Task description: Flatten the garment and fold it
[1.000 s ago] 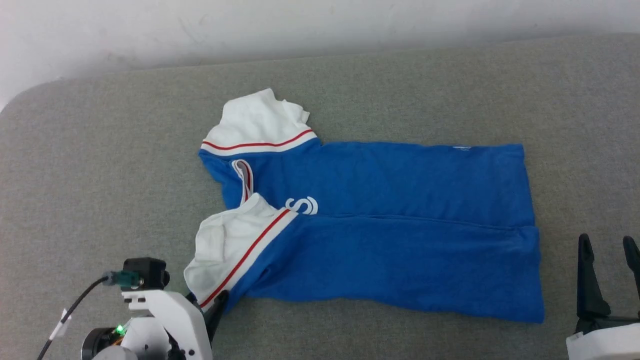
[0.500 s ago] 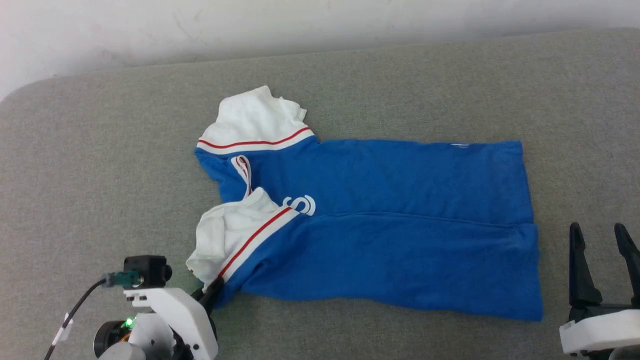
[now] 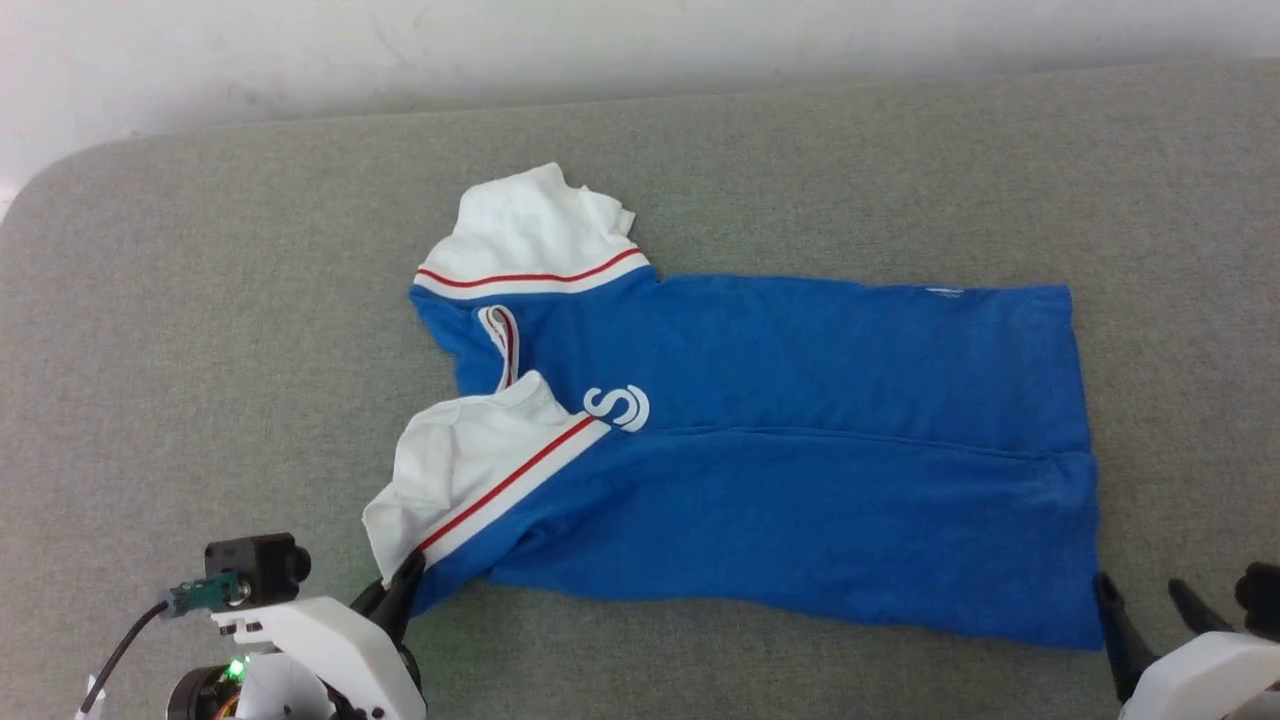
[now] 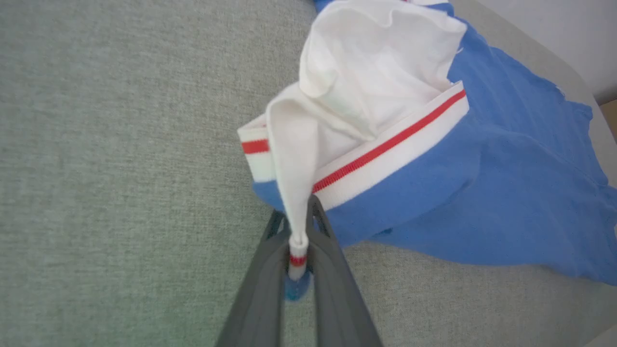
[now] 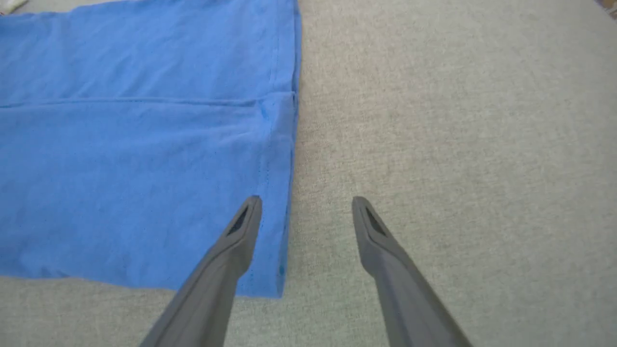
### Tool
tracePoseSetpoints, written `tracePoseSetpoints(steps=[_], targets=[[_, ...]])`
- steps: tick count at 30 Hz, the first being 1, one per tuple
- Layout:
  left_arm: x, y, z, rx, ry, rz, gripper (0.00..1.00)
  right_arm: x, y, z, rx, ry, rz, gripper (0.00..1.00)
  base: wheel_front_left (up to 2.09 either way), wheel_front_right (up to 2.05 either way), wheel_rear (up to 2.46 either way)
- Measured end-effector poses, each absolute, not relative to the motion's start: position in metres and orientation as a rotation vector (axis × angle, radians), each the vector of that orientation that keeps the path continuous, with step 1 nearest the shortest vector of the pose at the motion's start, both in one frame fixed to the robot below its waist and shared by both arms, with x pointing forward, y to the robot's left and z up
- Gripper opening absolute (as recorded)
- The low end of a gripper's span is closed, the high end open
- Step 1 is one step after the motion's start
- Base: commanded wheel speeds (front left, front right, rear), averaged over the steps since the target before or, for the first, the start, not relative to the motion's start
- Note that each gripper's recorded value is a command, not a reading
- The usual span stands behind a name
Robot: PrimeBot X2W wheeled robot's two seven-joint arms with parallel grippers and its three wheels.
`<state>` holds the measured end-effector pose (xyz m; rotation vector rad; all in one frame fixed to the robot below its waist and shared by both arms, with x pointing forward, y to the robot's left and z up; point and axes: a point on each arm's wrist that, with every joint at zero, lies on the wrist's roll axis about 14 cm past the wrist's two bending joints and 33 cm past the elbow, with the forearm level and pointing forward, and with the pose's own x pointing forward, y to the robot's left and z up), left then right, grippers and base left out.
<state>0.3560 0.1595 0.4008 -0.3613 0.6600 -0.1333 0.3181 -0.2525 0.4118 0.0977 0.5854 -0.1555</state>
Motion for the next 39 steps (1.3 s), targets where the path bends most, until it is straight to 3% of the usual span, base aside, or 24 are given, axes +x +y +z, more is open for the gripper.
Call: tracePoseSetpoints(steps=[13,14,15,16,26,39], targets=[[0.356,0.158,0.398,-0.357,0.678,-0.138,0.00,0.297,-0.233,0.367,0.169,0.788,-0.115,1.00,0.00,0.00,0.00],[0.356,0.158,0.398,-0.355,0.681,-0.140,0.00,0.297,-0.232,0.365,0.176,0.796,-0.115,0.53,0.00,0.00,0.00],[0.356,0.158,0.397,-0.353,0.682,-0.140,0.00,0.297,-0.231,0.363,0.187,0.802,-0.114,0.33,0.00,0.00,0.00],[0.356,0.158,0.397,-0.353,0.682,-0.141,0.00,0.299,-0.231,0.362,0.192,0.803,-0.113,0.00,0.00,0.00,0.00],[0.359,0.162,0.397,-0.365,0.680,-0.127,0.00,0.312,-0.230,0.367,0.186,0.765,-0.107,0.00,0.00,0.00,0.00],[0.326,0.168,0.417,-0.328,0.693,-0.158,0.00,0.331,-0.275,0.436,0.063,0.598,-0.152,0.00,0.00,0.00,0.00]])
